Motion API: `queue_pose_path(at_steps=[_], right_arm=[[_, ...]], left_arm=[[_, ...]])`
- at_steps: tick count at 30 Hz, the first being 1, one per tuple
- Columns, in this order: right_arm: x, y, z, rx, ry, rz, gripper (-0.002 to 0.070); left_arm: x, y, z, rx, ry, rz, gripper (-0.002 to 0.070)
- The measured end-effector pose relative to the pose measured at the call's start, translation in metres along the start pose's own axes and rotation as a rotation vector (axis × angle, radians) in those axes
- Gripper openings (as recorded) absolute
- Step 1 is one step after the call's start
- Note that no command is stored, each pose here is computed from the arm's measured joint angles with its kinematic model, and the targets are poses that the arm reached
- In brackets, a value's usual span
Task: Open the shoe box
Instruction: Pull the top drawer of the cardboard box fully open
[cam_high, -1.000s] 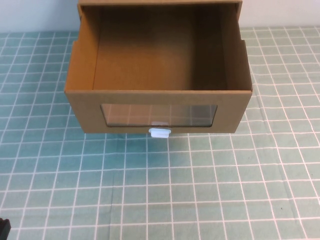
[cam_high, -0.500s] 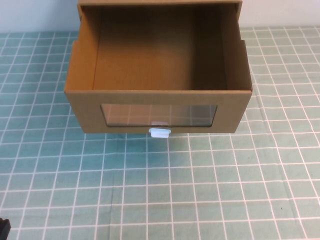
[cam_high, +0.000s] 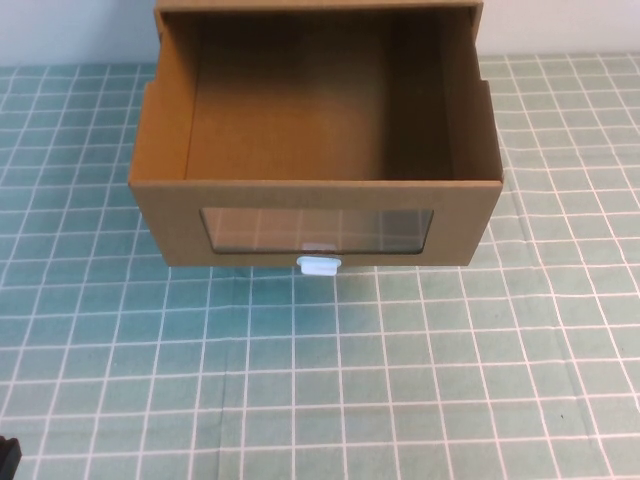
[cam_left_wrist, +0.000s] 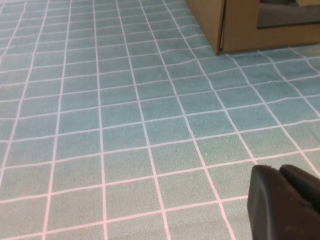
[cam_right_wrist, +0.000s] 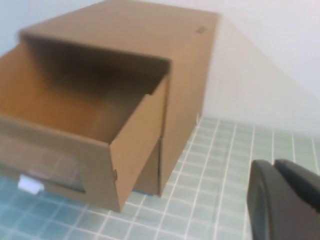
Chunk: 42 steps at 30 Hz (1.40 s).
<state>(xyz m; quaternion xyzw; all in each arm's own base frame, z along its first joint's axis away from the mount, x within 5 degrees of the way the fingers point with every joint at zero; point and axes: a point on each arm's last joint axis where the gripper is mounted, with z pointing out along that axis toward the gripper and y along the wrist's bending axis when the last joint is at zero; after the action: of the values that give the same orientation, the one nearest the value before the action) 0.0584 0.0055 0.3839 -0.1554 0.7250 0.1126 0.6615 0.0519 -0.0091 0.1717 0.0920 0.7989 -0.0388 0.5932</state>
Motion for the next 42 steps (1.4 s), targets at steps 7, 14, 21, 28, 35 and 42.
queue_pose_path(at_steps=[7, 14, 21, 28, 35, 42], right_arm=[[0.036, 0.002, 0.007, 0.144, 0.070, 0.297, -0.0013], [0.064, 0.003, 0.015, 0.178, 0.123, 0.306, -0.0013], [0.110, -0.002, 0.003, 0.255, 0.032, 0.195, -0.0013], [0.148, 0.010, 0.011, 0.187, -0.144, 0.109, -0.0013], [0.179, 0.017, 0.020, 0.116, -0.108, 0.142, -0.0013], [0.188, 0.017, 0.019, 0.132, -0.042, 0.002, -0.0013]], left_arm=[[0.000, 0.000, 0.000, 0.000, 0.000, 0.000, -0.0005], [0.000, 0.000, 0.000, 0.000, 0.000, 0.002, -0.0005], [0.000, 0.000, 0.000, 0.000, 0.000, 0.002, -0.0005], [0.000, 0.000, 0.000, 0.000, 0.000, 0.002, -0.0005], [0.000, 0.000, 0.000, 0.000, 0.000, 0.002, -0.0005], [0.000, 0.000, 0.000, 0.000, 0.000, 0.002, -0.0005]])
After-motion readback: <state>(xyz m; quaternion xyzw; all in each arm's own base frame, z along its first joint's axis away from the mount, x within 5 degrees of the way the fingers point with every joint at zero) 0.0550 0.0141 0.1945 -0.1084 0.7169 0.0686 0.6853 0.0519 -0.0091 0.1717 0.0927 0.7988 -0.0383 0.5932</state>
